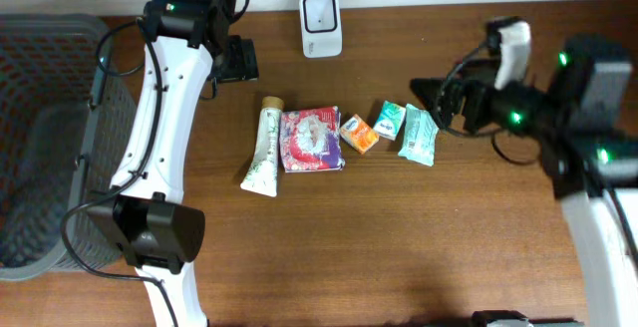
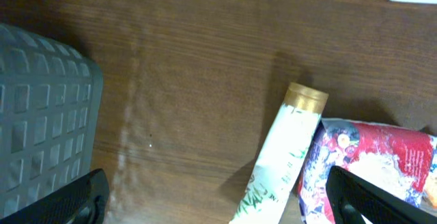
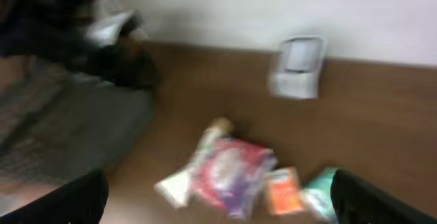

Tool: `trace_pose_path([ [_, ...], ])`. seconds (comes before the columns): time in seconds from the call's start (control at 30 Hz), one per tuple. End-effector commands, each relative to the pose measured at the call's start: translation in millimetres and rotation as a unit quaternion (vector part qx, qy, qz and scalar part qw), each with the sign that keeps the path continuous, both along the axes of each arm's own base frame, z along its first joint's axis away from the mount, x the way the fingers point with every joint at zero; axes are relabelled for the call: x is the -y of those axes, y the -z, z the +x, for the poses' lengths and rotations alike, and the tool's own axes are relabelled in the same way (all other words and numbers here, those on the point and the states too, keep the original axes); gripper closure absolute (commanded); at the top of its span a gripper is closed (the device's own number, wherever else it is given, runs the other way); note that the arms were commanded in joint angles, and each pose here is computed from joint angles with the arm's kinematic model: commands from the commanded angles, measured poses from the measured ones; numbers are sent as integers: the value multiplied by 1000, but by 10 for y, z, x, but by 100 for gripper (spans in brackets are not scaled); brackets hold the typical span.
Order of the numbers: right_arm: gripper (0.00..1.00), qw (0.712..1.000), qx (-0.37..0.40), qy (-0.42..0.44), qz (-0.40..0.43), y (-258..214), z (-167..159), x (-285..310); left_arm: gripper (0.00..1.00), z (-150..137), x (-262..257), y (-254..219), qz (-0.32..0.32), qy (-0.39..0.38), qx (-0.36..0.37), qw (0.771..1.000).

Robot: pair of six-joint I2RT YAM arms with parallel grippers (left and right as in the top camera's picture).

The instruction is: Scan the item barcode

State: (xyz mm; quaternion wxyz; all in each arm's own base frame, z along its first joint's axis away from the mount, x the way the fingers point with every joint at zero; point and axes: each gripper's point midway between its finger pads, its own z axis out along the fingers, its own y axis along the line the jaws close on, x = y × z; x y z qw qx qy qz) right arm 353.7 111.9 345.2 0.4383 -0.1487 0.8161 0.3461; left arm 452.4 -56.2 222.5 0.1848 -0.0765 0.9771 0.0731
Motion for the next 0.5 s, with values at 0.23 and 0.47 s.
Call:
trace_pose_path([
  [0.23, 1, 965, -261, 36, 18, 1166, 300, -181, 1, -22, -38, -148, 5, 2, 17, 1000],
  [0.47, 1, 914, -336, 217, -72, 1521, 252, 164, 1, -23, -35, -148, 5, 2, 17, 1000],
])
